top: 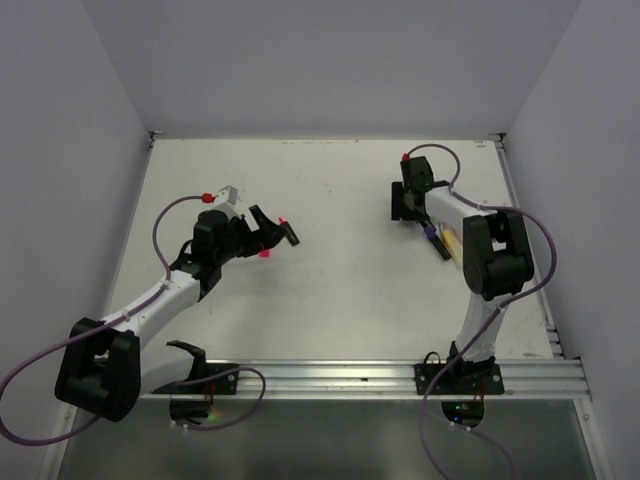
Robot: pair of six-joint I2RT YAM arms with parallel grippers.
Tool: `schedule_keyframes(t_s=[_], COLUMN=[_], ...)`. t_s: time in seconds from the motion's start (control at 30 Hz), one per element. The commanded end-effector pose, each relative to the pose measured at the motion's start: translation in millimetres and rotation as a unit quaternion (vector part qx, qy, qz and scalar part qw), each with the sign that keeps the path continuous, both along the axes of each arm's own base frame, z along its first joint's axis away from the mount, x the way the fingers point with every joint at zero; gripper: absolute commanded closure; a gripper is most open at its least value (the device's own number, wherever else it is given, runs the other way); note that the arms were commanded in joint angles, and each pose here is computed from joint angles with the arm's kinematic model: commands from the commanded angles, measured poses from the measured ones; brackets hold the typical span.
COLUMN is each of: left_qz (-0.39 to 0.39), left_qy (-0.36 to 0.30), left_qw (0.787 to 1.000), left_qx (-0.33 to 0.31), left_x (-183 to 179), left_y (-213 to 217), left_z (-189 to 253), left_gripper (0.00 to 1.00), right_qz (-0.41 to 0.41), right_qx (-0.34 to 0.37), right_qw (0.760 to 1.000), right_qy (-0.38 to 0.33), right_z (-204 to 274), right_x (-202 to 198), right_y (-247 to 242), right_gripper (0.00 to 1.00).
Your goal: Open the pen caps
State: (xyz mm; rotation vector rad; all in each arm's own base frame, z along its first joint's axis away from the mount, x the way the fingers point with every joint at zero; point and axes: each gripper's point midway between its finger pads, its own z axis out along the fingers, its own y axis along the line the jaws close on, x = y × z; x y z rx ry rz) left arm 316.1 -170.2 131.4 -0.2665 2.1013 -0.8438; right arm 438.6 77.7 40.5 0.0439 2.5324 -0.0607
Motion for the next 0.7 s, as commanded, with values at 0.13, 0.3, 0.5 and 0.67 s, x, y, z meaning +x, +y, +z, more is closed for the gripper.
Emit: schedule_keyframes(t_s=[0.13, 0.3, 0.5, 0.67], left_qz=[-0.006, -0.008, -0.009, -0.01], left_qy=[-0.024, -0.023, -0.021, -0.022], left_qw=[1.0, 1.0, 1.0, 1.0], left_qx=[0.006, 0.004, 0.004, 0.004], left_x=[1, 1, 0, -2], left_y=[-1, -1, -2, -1], left_z=[10, 10, 10, 10], left_gripper=[0.06, 0.06, 0.06, 0.06], right_qz=[0.01, 0.013, 0.01, 0.008], right_qx=[0.003, 0.004, -0.011, -0.028], right_qw=[1.0, 1.0, 0.999, 0.998], right_qy=[0.004, 0.017, 0.037, 0.05], right_z=[-1, -11, -26, -31], right_x=[4, 0, -6, -8], right_y=[1, 2, -3, -9], right_gripper=[0.46, 0.48, 0.5, 0.52])
